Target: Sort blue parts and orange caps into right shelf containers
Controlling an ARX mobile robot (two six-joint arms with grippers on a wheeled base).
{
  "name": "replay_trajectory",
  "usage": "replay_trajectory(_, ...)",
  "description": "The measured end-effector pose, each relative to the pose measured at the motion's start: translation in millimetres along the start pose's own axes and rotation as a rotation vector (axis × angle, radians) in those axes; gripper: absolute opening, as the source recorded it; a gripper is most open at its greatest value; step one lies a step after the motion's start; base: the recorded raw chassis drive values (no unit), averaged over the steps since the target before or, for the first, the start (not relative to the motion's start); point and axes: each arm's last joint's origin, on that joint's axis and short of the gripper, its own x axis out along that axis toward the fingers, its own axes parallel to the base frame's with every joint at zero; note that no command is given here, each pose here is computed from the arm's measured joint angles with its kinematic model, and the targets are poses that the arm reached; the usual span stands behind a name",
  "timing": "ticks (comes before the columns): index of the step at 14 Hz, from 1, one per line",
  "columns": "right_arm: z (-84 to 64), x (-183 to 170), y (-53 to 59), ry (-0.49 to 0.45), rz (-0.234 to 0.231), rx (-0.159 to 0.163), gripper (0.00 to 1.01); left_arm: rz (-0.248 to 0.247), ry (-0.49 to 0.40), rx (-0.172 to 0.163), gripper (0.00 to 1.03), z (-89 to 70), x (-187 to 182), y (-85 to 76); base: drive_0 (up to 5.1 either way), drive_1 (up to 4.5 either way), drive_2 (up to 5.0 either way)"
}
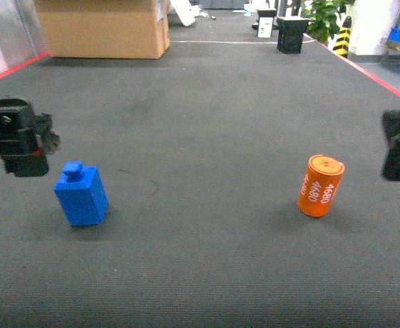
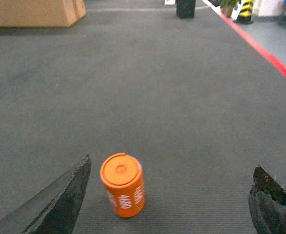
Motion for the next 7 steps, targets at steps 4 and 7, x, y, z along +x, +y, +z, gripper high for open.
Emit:
replay_trajectory(4, -16.4, 64.3, 31.6, 0.089, 0.037, -0.005, 0.98, -0.051, 0.130, -0.016, 0.98, -35.0, 55.8, -18.6, 0.0, 0.00, 0.0)
replay_trajectory(7, -16.1, 73.2, 35.9, 0.085, 0.039, 0.003, 0.98, -0.058, 0.138, -0.022, 0.98, -38.0, 66.7, -21.7, 0.0, 0.00, 0.0)
